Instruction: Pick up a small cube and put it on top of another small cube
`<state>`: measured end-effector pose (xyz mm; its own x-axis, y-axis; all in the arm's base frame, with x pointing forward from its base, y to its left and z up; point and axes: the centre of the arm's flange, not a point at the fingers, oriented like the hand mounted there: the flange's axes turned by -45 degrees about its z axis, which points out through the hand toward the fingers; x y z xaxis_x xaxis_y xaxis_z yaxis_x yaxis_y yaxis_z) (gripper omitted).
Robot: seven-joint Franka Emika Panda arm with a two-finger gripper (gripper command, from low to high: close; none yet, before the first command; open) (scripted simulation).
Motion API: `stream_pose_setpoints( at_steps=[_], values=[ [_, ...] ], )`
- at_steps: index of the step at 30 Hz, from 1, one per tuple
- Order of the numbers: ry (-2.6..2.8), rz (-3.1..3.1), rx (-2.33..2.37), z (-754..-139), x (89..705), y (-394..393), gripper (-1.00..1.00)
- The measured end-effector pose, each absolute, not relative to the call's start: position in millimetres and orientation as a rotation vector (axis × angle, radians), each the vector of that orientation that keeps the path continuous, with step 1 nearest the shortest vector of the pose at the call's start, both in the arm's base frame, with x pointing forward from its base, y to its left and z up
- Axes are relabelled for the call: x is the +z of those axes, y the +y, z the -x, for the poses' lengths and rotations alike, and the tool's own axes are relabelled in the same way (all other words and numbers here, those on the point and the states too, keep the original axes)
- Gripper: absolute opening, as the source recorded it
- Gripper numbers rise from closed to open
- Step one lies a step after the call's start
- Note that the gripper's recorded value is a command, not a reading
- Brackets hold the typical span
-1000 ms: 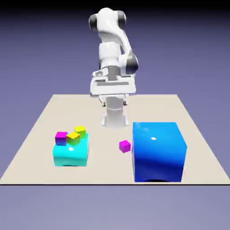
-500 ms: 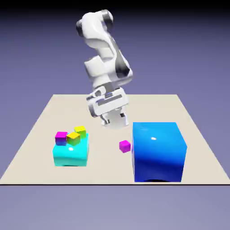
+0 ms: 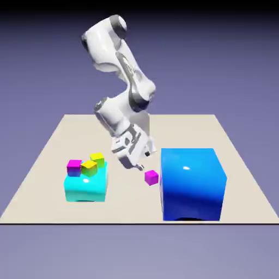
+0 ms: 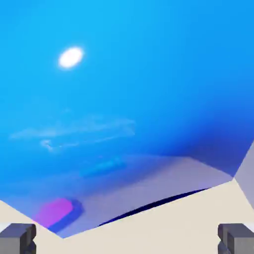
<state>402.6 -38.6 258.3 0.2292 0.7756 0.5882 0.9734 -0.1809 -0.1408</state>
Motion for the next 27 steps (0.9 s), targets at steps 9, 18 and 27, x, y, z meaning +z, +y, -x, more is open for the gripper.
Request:
stream_pose_setpoints(
  at_steps=[9, 18, 27],
  values=[
    [-1.775, 1.667, -0.51, -384.8, 200.4, -38.1, 0.0],
    [-1.881, 1.329, -0.541, -360.3, 151.9, -43.4, 0.0],
    [-1.927, 1.117, -0.595, -339.0, 116.0, -44.4, 0.0]
  ],
)
